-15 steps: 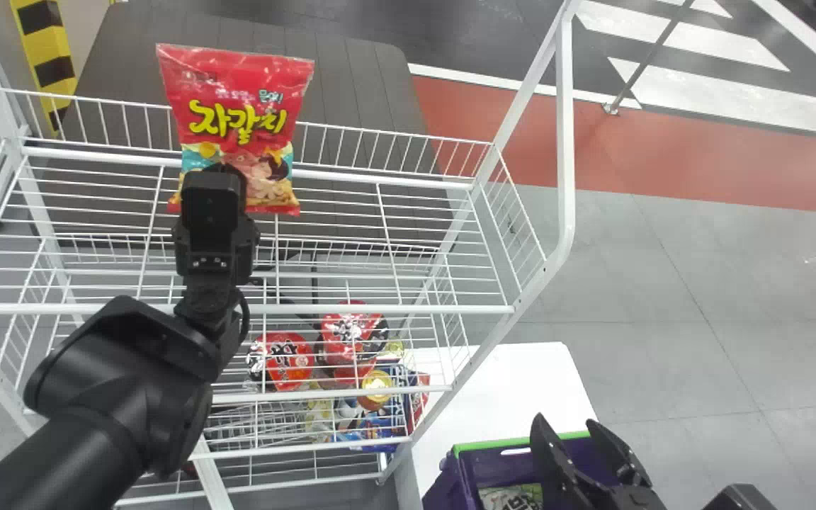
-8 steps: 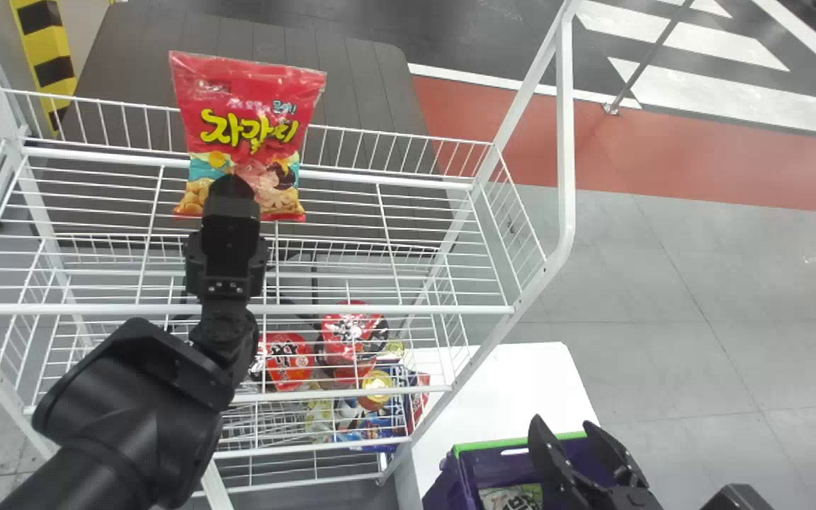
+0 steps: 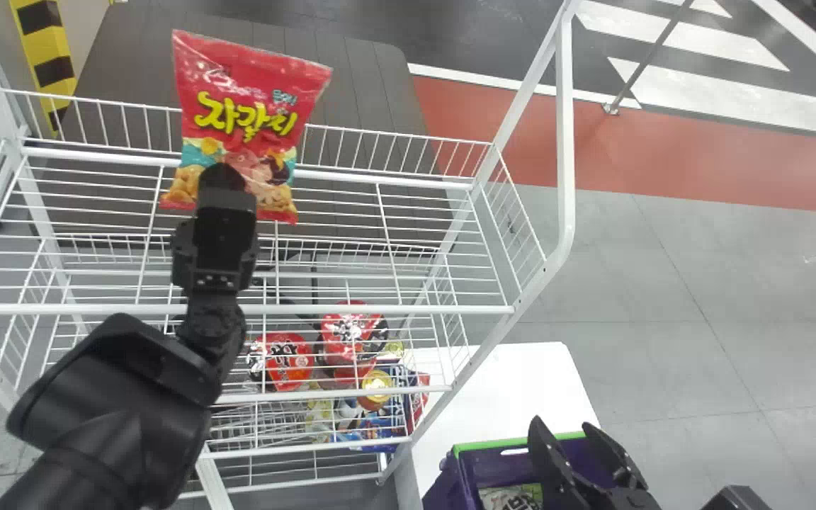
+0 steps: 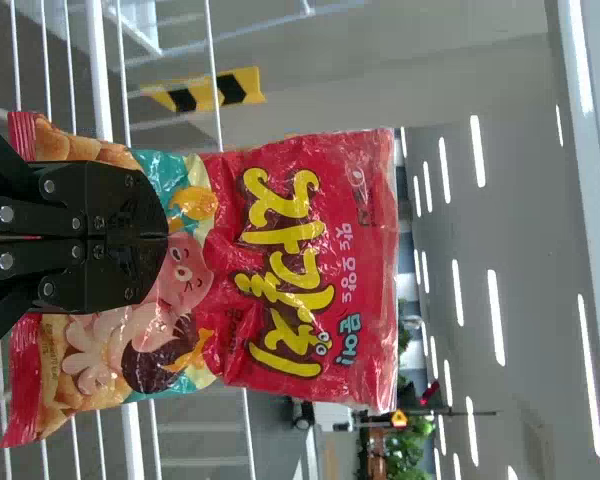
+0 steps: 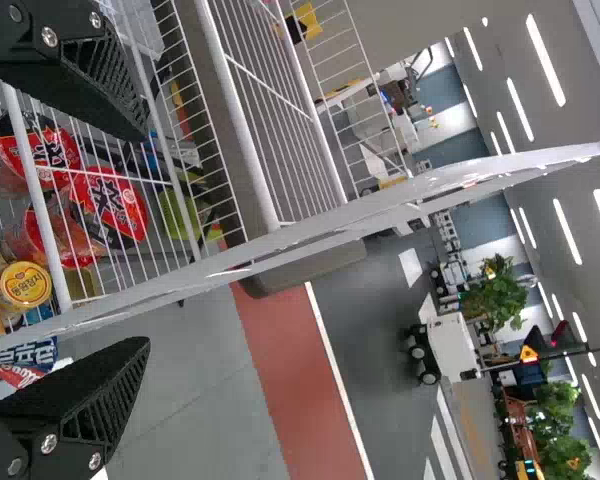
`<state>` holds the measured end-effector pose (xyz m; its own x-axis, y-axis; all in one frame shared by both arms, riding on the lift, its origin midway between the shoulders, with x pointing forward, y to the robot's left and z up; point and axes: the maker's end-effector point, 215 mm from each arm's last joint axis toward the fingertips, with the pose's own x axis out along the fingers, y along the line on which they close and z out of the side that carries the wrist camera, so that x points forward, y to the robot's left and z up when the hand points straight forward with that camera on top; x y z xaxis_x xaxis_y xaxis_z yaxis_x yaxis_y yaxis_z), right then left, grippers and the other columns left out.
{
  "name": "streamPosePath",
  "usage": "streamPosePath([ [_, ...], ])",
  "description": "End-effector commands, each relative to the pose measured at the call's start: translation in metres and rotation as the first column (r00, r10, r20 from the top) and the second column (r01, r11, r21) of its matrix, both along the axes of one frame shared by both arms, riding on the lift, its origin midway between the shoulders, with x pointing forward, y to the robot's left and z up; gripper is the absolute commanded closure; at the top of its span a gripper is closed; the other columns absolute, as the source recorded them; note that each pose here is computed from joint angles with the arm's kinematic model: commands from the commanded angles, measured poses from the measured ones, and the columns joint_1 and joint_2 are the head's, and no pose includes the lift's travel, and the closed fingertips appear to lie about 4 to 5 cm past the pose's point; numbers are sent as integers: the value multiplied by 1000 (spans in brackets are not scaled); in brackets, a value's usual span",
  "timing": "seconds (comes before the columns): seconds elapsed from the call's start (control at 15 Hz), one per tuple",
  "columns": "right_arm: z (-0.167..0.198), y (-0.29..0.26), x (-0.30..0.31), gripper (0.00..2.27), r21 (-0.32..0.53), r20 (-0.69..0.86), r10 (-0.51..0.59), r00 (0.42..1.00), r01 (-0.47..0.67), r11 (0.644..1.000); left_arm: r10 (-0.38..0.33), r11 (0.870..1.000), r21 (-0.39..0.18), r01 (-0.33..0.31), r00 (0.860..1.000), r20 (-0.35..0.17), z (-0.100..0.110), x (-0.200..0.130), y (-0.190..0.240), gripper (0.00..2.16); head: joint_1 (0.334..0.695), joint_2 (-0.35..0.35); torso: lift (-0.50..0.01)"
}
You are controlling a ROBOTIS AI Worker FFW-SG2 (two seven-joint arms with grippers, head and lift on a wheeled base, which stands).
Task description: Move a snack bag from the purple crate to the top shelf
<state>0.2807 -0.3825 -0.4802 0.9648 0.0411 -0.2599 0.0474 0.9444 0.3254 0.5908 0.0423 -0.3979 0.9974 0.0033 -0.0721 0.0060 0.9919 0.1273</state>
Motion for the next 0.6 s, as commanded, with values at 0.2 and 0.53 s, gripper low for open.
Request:
streamPosePath([
  [0.2,-1,1,2,93,6,2,-4,1000,4,1000,48,999,13,-48,999,15,8,11,32,2142,695,-350,10],
  [0.53,-3,1,3,97,11,3,-9,1000,9,1000,79,997,10,-79,997,18,9,15,51,2142,695,-350,10],
])
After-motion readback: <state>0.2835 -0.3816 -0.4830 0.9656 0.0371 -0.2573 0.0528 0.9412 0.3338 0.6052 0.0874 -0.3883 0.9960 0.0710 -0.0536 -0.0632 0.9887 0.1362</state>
